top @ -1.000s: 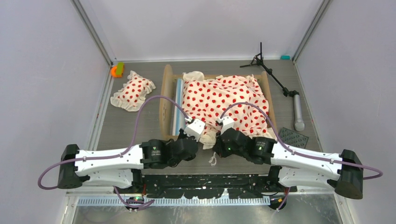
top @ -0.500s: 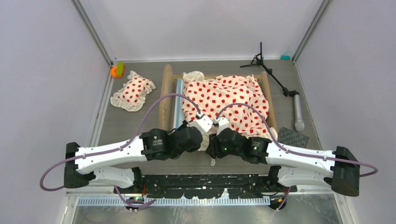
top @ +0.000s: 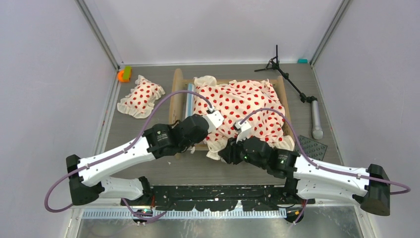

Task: Set up the pet bed
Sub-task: Cross the ropes on the bed frame.

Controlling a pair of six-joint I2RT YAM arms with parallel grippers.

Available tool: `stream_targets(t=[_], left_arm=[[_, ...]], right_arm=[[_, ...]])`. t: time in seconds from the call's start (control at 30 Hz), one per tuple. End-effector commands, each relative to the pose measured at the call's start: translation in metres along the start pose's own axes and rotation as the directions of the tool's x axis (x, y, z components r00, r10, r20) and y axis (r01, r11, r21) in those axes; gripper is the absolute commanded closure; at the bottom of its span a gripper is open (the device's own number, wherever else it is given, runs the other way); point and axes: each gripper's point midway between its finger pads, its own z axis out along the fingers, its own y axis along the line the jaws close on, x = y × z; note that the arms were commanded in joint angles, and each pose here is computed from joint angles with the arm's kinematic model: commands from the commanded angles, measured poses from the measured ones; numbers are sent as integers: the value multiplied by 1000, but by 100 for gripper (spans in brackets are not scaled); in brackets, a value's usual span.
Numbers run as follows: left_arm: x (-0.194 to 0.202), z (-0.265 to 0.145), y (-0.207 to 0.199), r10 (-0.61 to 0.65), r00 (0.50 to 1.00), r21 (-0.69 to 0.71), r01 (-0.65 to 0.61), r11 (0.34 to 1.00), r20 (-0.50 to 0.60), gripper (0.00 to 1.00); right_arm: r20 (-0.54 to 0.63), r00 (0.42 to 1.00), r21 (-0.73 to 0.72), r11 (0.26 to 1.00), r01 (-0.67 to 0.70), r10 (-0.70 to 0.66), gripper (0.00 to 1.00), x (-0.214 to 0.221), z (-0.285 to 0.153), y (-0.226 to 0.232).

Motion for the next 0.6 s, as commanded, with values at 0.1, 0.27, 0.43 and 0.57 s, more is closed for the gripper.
stream_targets(t=[0.1,0.27,0.43,0.57], left_arm=[[-41,-2,21,48,994,-11,-47,999,100,100],[-47,0,25,48,992,-1,-48,999,113,100],[-45,4,22,39,994,12,-41,999,105,100],[-44,7,24,35,994,8,-36,999,101,100]], right_arm=[[5,1000,-41,999,9,-9,58,2,9,8],[-17,999,-6,999,41,-41,47,6,3,-1],[27,996,42,995,87,-89,45,-14,-22,-10],[72,990,101,988,117,-125,43,-32,-49,-23]])
